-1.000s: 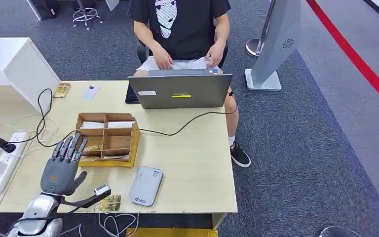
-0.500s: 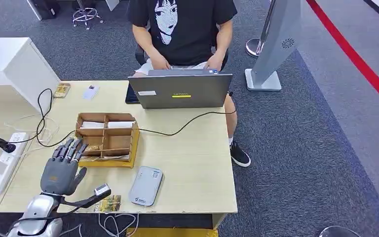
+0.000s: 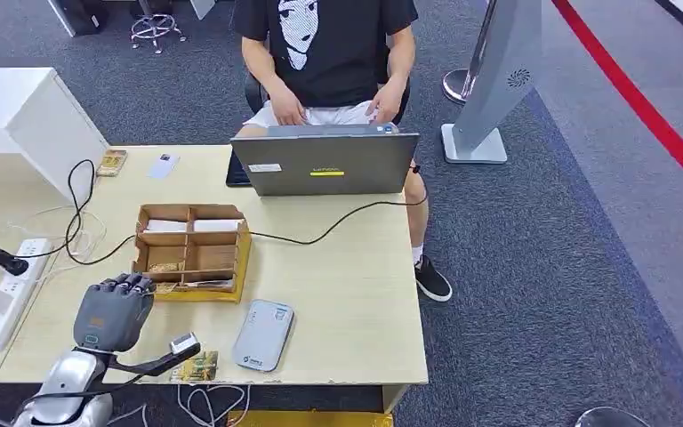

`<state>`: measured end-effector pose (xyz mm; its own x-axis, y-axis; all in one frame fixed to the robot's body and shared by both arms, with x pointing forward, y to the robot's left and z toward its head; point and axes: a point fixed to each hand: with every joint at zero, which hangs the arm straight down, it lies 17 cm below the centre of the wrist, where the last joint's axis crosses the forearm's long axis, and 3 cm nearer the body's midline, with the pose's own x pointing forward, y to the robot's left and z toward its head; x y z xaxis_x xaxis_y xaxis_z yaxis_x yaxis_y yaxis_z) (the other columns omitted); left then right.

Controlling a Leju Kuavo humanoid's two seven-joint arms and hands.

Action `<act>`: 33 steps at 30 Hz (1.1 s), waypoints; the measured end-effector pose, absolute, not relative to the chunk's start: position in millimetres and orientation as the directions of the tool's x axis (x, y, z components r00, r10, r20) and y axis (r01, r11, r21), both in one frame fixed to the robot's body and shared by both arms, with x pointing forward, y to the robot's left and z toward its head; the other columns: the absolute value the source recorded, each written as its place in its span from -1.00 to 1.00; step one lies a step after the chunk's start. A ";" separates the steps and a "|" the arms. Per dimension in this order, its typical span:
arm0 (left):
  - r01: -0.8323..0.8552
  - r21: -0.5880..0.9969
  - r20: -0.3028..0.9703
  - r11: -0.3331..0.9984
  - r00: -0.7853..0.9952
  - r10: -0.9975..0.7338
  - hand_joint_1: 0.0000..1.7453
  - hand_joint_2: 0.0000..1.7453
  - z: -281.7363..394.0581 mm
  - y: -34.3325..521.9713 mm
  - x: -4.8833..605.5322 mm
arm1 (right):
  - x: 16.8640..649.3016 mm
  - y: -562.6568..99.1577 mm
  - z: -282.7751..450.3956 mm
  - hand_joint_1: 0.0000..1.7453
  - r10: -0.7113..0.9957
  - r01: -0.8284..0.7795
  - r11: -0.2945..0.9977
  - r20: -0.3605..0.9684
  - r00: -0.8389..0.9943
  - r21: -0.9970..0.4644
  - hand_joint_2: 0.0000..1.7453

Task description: Pass the card to the sensor for recognition and then transmit it.

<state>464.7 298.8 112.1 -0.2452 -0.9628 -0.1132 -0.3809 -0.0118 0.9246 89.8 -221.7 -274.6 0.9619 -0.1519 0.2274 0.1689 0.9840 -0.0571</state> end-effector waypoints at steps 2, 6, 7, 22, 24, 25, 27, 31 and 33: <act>-0.383 0.924 -0.129 -0.021 -0.259 -0.957 1.00 1.00 111.8 295.9 463.8 | 89.7 -221.7 -274.7 -1.00 -0.149 0.166 0.984 0.227 0.962 -0.058 1.00; -0.434 0.900 -0.181 -0.033 -0.302 -0.936 1.00 1.00 130.1 287.7 457.9 | 88.1 -221.5 -275.0 -1.00 -0.138 0.155 0.986 0.222 0.965 -0.060 1.00; -0.449 0.893 -0.181 -0.030 -0.296 -0.938 1.00 1.00 137.1 289.7 458.7 | 88.3 -221.5 -275.0 -1.00 -0.137 0.153 0.986 0.222 0.966 -0.060 1.00; -0.545 0.839 -0.207 -0.018 -0.288 -0.935 1.00 1.00 181.1 293.1 456.4 | 87.8 -221.5 -275.0 -1.00 -0.132 0.149 0.987 0.221 0.966 -0.061 1.00; -0.583 0.812 -0.207 -0.004 -0.281 -0.937 1.00 1.00 201.3 295.3 456.7 | 88.2 -221.7 -275.0 -1.00 -0.131 0.148 0.987 0.222 0.966 -0.062 1.00; -0.601 0.799 -0.204 0.000 -0.271 -0.941 1.00 1.00 211.6 298.7 458.1 | 88.0 -221.8 -275.1 -1.00 -0.130 0.147 0.987 0.221 0.966 -0.062 1.00; -0.632 0.775 -0.198 0.000 -0.244 -0.949 1.00 1.00 232.5 308.9 461.8 | 87.7 -222.0 -275.1 -1.00 -0.130 0.147 0.987 0.221 0.967 -0.063 1.00; -0.688 0.725 -0.202 -0.025 -0.178 -0.963 1.00 1.00 286.3 331.6 480.5 | 88.6 -221.9 -274.9 -1.00 -0.121 0.138 0.988 0.225 0.967 -0.063 1.00; -0.700 0.713 -0.218 -0.045 -0.161 -0.963 1.00 1.00 304.4 337.5 489.4 | 89.6 -221.1 -274.7 -1.00 -0.113 0.130 0.990 0.228 0.967 -0.060 1.00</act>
<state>489.4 337.5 304.4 -0.1606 -0.9626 -0.2184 -0.6996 -0.0451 0.7131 89.6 -221.1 -274.7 0.9671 -0.1134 0.2275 0.1301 0.9897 -0.0600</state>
